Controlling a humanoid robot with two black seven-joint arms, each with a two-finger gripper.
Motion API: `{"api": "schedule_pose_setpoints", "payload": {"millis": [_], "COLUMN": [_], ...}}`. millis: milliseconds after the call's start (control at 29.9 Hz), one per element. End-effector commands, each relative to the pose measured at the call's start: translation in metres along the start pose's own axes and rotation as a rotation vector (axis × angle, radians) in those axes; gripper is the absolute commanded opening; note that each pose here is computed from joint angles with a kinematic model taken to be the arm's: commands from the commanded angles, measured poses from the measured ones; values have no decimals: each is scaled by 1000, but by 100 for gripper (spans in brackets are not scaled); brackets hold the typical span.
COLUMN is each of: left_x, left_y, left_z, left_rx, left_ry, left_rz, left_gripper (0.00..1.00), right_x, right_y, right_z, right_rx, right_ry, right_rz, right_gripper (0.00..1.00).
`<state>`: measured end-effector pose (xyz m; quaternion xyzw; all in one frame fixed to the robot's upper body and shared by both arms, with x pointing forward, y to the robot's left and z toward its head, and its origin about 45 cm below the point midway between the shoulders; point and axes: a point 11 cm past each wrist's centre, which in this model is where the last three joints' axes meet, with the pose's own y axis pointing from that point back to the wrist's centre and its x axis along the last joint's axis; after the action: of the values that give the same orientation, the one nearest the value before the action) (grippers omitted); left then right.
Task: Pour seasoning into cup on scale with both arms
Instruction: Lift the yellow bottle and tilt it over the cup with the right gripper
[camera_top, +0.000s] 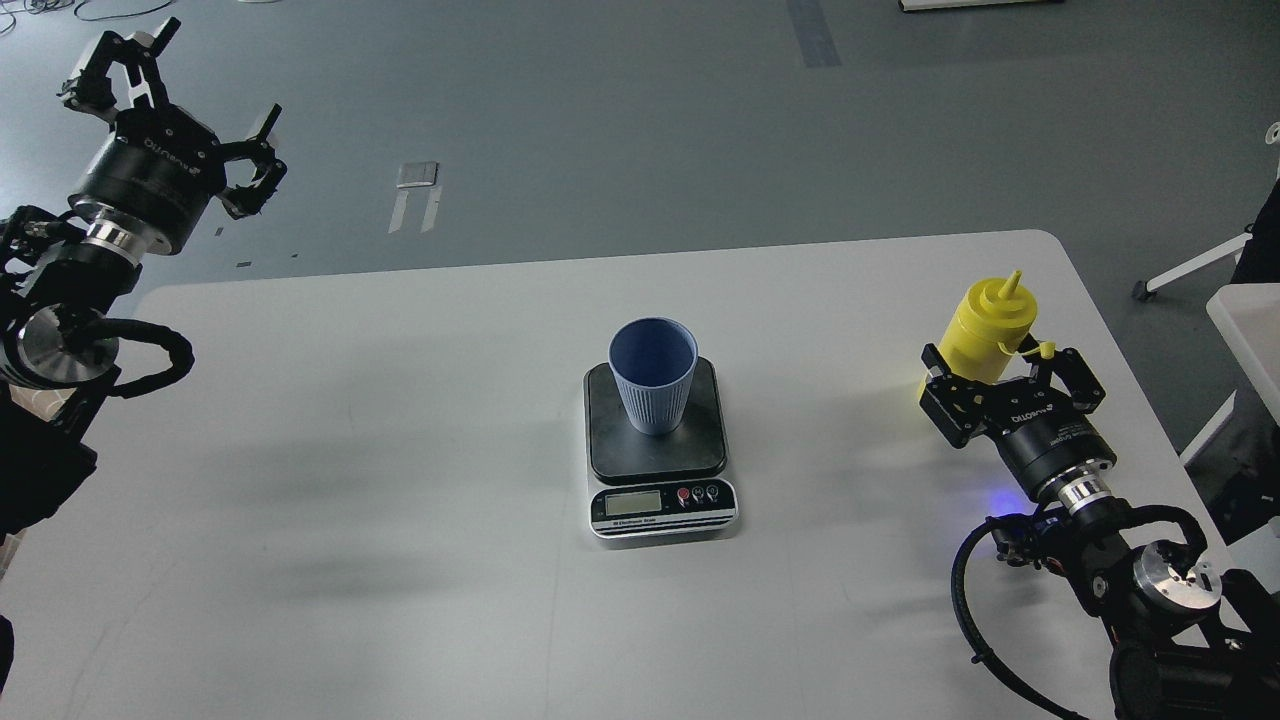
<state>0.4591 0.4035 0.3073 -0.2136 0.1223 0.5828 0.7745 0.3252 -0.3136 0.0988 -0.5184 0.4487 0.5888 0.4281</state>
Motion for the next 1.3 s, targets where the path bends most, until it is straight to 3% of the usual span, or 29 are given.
{"api": "schedule_pose_setpoints", "payload": {"millis": [0, 100, 234, 468, 735, 1270], "left_x": [0, 0, 0, 0, 0, -2], "left_y": [0, 0, 0, 0, 0, -1], "left_z": [0, 1, 0, 0, 0, 0], "left_rx": [0, 0, 0, 2, 2, -3], "left_ry": [-1, -2, -1, -1, -1, 2], "left_rz": [0, 0, 0, 1, 1, -4], "left_gripper": [98, 98, 98, 98, 98, 98], "right_x": [-1, -1, 1, -2, -40, -162], "right_y": [-3, -3, -2, -1, -9, -90], "right_z": [2, 2, 2, 3, -12, 3], "right_rx": [-3, -1, -5, -8, -46, -188], "right_ry": [-4, -1, 16, 18, 150, 981], "right_rz": [-3, 0, 7, -3, -17, -34], "right_gripper": [83, 61, 52, 51, 50, 51]}}
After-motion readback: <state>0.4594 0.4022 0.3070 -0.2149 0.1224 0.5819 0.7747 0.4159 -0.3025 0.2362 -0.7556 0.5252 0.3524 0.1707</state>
